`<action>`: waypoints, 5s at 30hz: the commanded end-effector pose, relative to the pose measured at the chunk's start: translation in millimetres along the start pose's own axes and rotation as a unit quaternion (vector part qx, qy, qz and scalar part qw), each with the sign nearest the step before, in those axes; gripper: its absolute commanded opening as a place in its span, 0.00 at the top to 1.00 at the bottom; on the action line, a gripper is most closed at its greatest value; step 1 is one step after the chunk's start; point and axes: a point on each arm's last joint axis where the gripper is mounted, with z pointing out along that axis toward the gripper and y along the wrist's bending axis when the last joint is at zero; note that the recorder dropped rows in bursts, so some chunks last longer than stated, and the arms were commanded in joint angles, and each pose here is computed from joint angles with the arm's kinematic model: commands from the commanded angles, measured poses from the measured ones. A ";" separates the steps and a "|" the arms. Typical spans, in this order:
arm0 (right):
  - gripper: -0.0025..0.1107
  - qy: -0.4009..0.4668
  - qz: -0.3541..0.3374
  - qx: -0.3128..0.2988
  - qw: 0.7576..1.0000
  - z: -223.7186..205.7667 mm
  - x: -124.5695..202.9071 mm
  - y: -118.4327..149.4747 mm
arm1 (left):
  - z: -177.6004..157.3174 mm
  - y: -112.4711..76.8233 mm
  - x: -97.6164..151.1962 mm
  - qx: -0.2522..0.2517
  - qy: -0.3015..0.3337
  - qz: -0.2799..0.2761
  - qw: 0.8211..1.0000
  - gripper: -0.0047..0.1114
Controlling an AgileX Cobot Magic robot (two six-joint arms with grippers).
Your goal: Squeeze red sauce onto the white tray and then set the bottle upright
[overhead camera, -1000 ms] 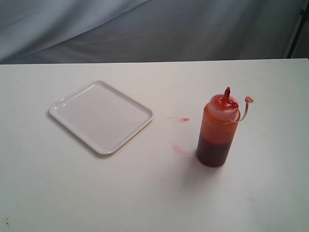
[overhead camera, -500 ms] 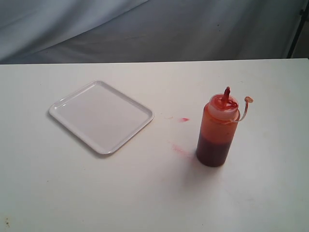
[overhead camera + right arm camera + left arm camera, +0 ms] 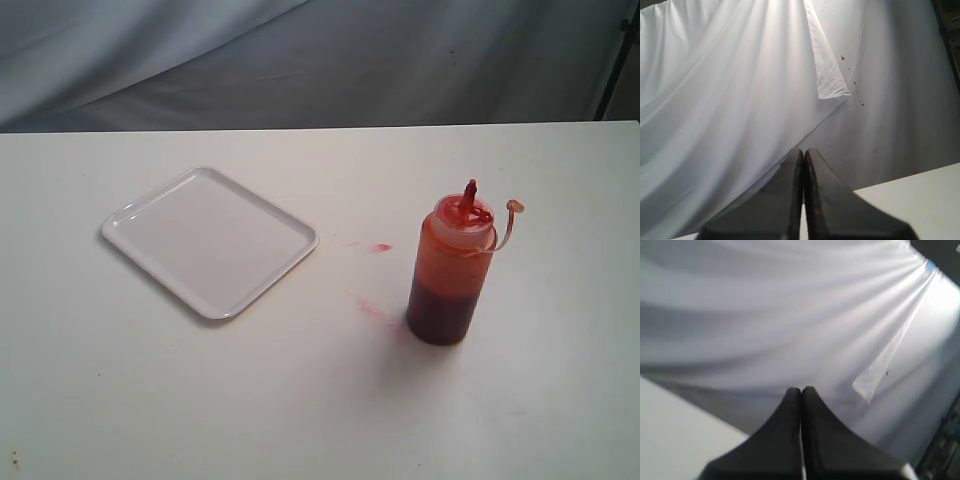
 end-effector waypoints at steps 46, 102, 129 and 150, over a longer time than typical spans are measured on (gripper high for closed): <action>0.98 0.021 -0.003 -0.001 1.000 -0.9 3.2 0.5 | 208.9 -56.0 206.7 0.453 0.409 0.049 0.791 0.06; 0.98 0.025 -0.009 0.001 1.000 -0.8 4.1 -0.1 | 240.9 -99.1 364.4 0.611 0.397 0.220 0.649 0.06; 0.98 0.022 -0.014 0.000 1.000 -0.8 3.6 0.0 | 244.1 -121.4 392.1 0.634 0.347 0.209 0.659 0.06; 0.98 0.021 -0.021 0.000 1.000 -0.8 3.4 0.0 | 241.3 -143.0 403.1 0.610 0.354 0.236 0.668 0.06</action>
